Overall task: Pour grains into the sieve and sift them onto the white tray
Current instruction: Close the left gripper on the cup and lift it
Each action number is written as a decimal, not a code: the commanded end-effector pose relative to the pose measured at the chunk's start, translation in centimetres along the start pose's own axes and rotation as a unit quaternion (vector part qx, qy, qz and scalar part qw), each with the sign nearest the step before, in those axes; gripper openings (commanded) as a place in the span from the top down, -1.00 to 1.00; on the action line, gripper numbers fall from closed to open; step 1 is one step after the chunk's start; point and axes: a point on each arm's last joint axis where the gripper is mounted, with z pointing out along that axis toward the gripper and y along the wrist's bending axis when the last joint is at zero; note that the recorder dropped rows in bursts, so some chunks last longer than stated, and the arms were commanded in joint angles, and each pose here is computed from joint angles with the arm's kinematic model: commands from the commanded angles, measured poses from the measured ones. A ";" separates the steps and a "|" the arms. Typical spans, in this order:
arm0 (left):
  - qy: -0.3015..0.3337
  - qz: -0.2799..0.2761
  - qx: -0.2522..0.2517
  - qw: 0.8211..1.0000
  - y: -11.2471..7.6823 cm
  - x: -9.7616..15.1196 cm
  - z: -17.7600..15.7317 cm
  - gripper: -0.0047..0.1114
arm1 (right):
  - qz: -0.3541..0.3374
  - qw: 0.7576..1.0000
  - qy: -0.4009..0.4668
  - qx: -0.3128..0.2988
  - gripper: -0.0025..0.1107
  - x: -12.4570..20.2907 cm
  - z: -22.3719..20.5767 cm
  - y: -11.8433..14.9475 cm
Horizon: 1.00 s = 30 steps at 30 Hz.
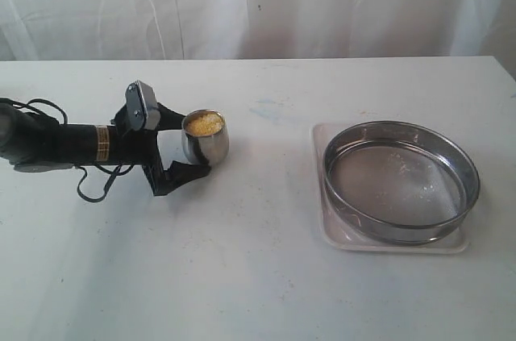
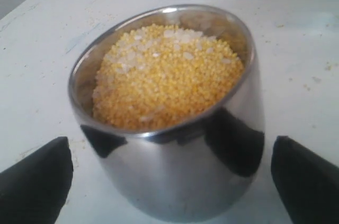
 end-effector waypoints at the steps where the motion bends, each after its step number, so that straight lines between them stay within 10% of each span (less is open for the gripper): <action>1: -0.030 -0.028 0.020 0.999 -0.2 -0.8 0.0 -0.88 | 0.000 1.000 -0.007 0.001 0.96 -0.1 0.0 0.0; 15: -0.044 -0.082 -0.007 0.996 0.2 -1.0 0.1 -0.88 | 0.000 1.000 -0.007 0.001 0.96 -0.1 0.0 0.0; 30: 0.013 0.025 0.004 1.000 -2.1 -1.8 3.3 -0.88 | 0.000 1.000 -0.007 0.001 0.96 -0.1 0.0 0.0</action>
